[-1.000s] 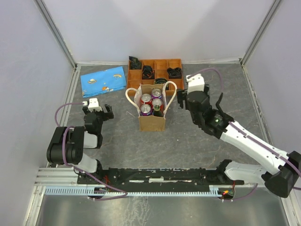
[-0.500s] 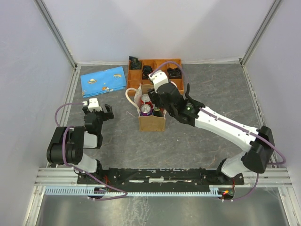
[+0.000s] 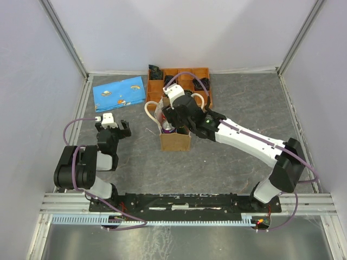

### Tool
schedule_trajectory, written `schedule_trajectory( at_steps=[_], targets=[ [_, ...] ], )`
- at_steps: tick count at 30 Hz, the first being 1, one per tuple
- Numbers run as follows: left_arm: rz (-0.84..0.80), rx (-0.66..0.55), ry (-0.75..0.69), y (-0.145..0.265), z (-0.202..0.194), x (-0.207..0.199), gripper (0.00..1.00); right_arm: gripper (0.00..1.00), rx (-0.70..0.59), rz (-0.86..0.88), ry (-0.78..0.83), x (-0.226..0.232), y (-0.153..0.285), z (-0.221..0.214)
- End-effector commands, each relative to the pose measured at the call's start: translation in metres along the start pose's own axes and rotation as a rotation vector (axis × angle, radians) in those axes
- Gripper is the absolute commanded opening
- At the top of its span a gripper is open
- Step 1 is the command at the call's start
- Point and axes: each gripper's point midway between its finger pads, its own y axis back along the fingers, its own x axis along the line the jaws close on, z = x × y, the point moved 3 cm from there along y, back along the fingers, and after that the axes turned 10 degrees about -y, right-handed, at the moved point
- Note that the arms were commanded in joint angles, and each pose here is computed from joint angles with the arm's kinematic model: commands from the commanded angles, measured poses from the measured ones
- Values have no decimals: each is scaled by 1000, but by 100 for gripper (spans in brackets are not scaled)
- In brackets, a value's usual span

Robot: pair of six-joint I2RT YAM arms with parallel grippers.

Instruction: Take the beverage out of the canvas bag

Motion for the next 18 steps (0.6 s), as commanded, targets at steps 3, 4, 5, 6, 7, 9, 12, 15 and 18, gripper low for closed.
schedule_trajectory(
  at_steps=[3, 4, 5, 6, 7, 9, 12, 15, 18],
  targets=[
    [-10, -54, -46, -7, 15, 0, 99, 74, -6, 5, -48, 0, 1, -13],
    [-10, -53, -46, -7, 15, 0, 99, 74, 2, 6, -50, 0, 0, -17],
    [-10, -54, -46, -7, 15, 0, 99, 74, 9, 4, -52, 0, -1, -20],
    [-11, -53, -46, -7, 15, 0, 99, 74, 16, -1, -55, -1, -3, -25],
    [-11, -53, -47, -7, 14, 0, 99, 74, 19, -7, -59, -2, -4, -29],
    [-11, -53, -46, -7, 14, 0, 99, 74, 12, -14, -71, -5, -7, -38],
    [-10, -52, -46, -7, 14, 0, 99, 74, -16, -14, -89, -7, -10, -47],
    [-9, -53, -46, -7, 14, 0, 99, 73, -55, -20, -106, -9, -14, -50],
    [-10, -53, -46, -7, 15, 0, 99, 73, -88, -18, -114, -11, -15, -52]
  ],
)
